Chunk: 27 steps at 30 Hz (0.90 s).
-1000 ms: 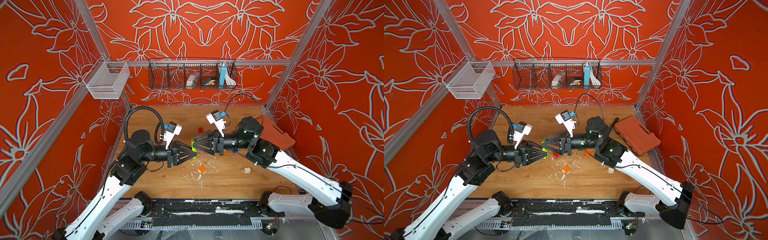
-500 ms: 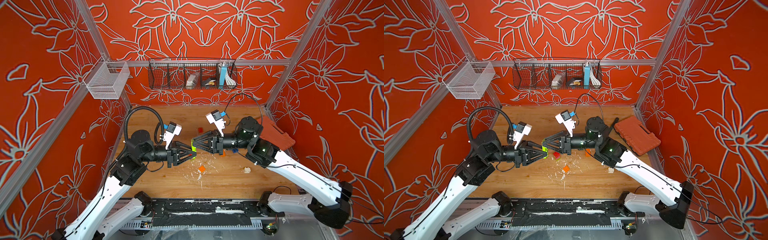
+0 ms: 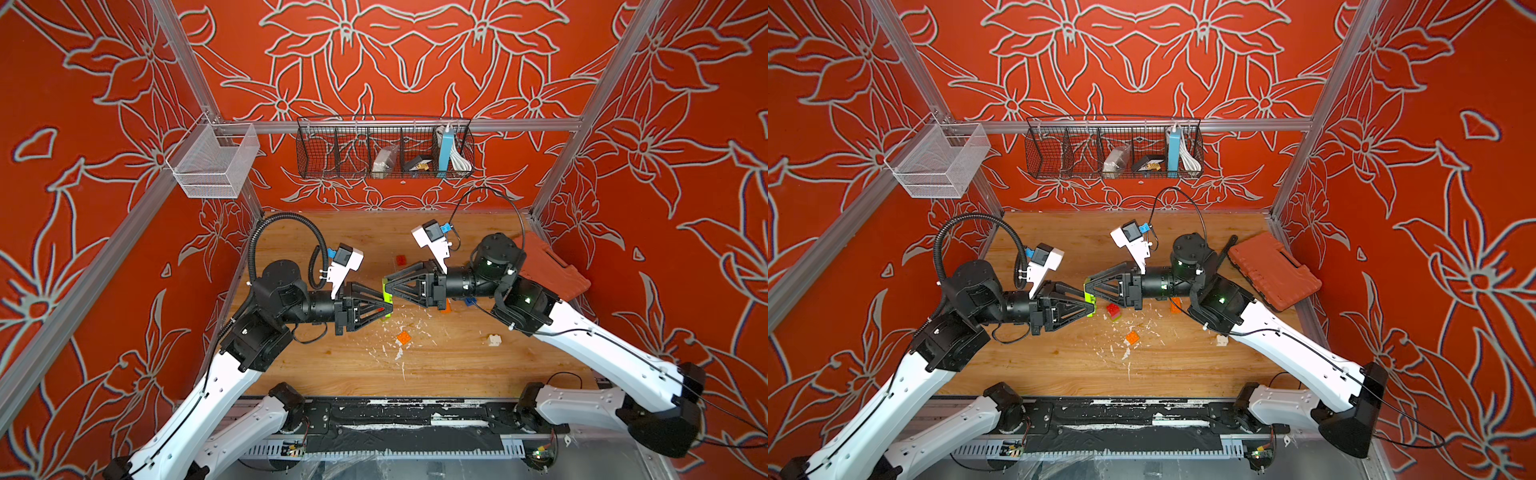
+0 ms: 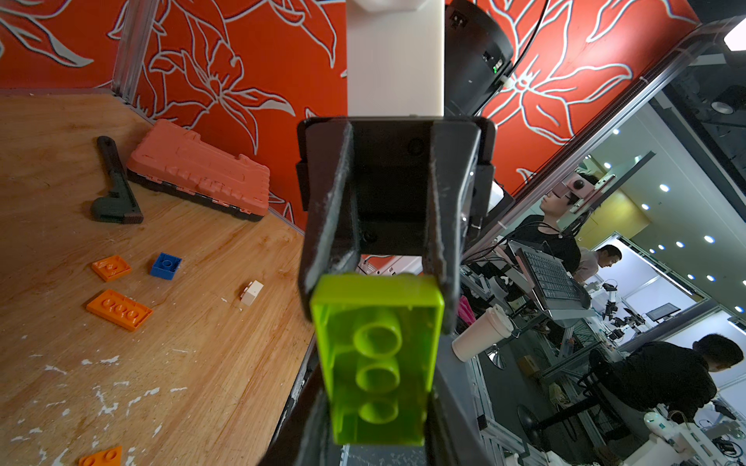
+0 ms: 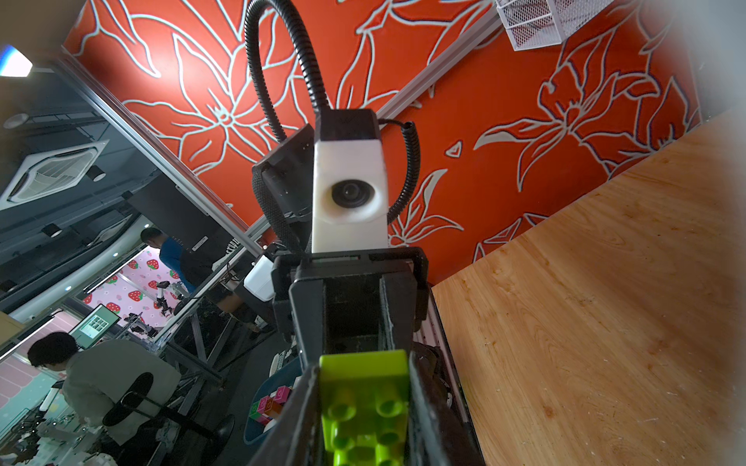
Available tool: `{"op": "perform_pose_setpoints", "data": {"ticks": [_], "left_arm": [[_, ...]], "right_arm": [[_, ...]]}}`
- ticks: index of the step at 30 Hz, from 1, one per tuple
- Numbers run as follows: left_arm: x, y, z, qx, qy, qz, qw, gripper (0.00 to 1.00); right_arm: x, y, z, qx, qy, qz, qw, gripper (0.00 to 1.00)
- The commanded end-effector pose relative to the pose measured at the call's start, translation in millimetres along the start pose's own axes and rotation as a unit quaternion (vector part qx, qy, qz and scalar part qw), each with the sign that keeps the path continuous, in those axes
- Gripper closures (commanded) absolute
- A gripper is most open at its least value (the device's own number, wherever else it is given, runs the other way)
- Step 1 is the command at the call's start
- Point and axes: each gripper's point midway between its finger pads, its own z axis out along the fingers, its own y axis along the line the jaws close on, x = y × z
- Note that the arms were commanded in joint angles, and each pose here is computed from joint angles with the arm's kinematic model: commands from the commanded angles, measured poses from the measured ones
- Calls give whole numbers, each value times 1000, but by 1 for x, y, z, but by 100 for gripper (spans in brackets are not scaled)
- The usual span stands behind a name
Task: Assemble the letter r with lego
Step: Pick up the lego brick from the center of the board.
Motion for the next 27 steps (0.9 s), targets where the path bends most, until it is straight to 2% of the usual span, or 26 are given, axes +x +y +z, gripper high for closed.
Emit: {"op": "perform_pose_setpoints", "data": {"ticks": [1,2,5,7,9,12,15,17,23,27], "left_arm": [[-9,-11,-3,6,-12,19,1000,45],[-9,-9,-3,3,-12,17,1000,34],[-5,0,-5,-25,-13,-1,1000,15],[2,9,-7,-49,-11,-16,999,9],[13,29,-12,-97,-12,-44,994,5],[35,59,-20,-168,-3,-81,982,3],[56,88,-27,-228,4,-118,966,3],[67,105,-29,-255,8,-141,957,3],[93,155,-32,-333,23,-201,921,3],[102,178,-41,-369,21,-234,899,3]], "right_arm": [[0,3,-5,11,-4,-17,1000,84],[0,3,-7,17,-7,-22,1000,85],[2,-6,-14,57,-4,-39,998,87],[10,-18,-22,104,15,-53,993,87],[27,-43,-35,175,48,-65,981,87],[59,-82,-56,273,110,-71,953,90],[96,-111,-76,337,178,-61,922,99],[120,-127,-88,371,219,-51,901,100],[177,-164,-114,443,331,-25,833,100],[194,-183,-118,472,355,-6,807,100]]}}
